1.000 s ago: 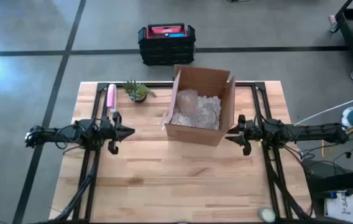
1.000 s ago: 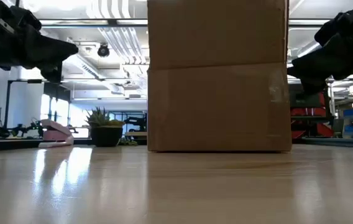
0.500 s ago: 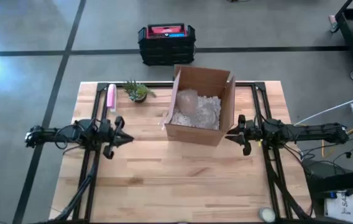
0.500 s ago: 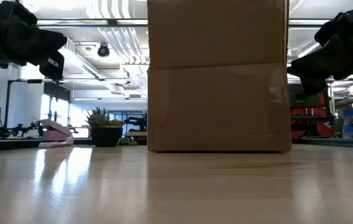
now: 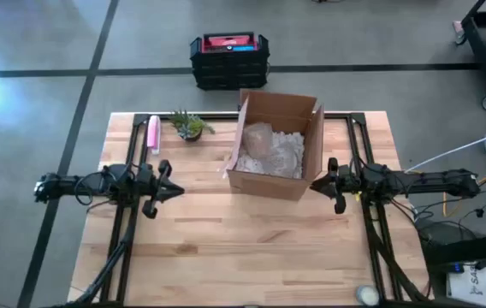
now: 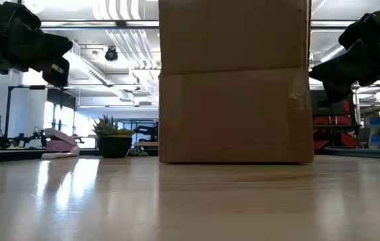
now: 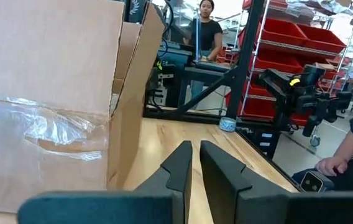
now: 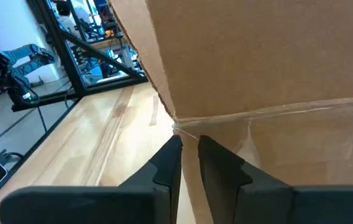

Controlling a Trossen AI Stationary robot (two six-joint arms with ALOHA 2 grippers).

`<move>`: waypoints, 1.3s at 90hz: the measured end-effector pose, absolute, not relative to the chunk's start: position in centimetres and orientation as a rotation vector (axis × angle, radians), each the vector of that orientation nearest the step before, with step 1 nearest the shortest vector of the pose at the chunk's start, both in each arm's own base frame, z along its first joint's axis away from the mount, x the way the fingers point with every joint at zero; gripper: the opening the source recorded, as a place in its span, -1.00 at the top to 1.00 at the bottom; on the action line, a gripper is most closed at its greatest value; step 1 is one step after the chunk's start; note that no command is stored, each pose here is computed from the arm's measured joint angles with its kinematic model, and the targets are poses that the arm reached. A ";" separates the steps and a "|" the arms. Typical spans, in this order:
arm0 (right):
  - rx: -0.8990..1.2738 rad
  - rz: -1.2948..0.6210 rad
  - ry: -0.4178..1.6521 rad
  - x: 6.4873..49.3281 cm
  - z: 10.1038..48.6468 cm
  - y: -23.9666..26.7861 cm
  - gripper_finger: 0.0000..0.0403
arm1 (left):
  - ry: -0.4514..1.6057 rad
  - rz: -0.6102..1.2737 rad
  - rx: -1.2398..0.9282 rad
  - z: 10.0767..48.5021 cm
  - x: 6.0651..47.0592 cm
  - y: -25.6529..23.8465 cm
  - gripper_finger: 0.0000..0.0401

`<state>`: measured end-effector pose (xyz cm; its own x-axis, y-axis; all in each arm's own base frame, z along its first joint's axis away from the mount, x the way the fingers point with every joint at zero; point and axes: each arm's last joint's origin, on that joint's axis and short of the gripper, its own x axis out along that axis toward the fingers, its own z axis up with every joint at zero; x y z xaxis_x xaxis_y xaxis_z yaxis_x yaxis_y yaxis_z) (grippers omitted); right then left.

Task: Wrap mug
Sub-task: Return to Home Position

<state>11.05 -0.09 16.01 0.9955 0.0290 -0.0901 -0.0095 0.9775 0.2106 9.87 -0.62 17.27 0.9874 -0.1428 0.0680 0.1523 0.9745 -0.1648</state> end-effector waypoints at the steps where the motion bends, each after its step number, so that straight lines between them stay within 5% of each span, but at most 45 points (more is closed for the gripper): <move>1: 0.212 0.019 0.093 11.0 16.0 -0.1 0.82 | -0.055 -0.149 -0.171 17.3 9.9 -0.6 0.90; 117: 0.212 0.019 0.093 11.0 16.0 -0.1 0.52 | 0.068 -0.138 -0.176 16.2 10.7 -0.6 0.90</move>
